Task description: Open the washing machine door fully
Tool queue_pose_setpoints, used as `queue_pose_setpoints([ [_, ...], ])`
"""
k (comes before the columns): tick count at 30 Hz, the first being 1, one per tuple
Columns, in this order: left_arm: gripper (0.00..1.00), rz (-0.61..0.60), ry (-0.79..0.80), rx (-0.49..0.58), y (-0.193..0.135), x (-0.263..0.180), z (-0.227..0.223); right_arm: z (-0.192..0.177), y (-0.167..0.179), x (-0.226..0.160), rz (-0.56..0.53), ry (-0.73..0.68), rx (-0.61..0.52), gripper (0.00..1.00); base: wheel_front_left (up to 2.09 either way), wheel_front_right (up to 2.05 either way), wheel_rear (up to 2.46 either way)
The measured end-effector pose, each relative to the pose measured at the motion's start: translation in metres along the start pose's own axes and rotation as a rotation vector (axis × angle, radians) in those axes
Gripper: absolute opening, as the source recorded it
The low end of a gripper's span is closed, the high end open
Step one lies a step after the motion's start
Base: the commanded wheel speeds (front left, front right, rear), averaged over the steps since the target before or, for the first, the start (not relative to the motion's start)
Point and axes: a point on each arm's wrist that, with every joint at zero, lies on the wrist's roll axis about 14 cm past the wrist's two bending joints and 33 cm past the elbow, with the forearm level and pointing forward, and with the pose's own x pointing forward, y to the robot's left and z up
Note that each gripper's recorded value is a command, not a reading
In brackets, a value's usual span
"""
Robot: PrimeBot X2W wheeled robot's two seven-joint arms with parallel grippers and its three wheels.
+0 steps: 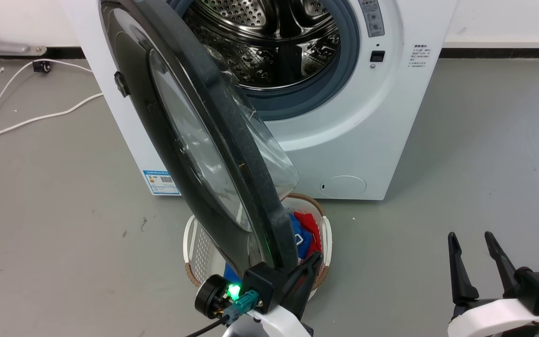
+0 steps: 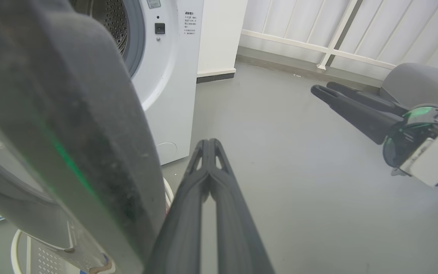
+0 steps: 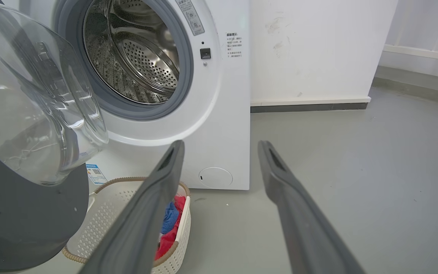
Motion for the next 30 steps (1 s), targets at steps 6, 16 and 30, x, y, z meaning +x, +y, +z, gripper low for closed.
queue_pose_setpoints([
  [6, 0.0, 0.083, -0.041, -0.015, 0.016, 0.0, 0.003, -0.003, 0.0, -0.001, -0.002, 0.008, 0.017, 1.0, 0.0, 0.0, 0.0],
  [16, 0.0, 0.218, -0.077, -0.05, 0.033, -0.014, 0.004, -0.006, 0.004, 0.002, 0.01, 0.011, 0.034, 1.0, 0.0, 0.0, 0.0],
  [30, 0.0, 0.354, -0.147, -0.041, 0.054, -0.054, 0.021, -0.004, 0.03, 0.014, 0.087, -0.005, 0.046, 1.0, 0.0, 0.0, 0.0],
])
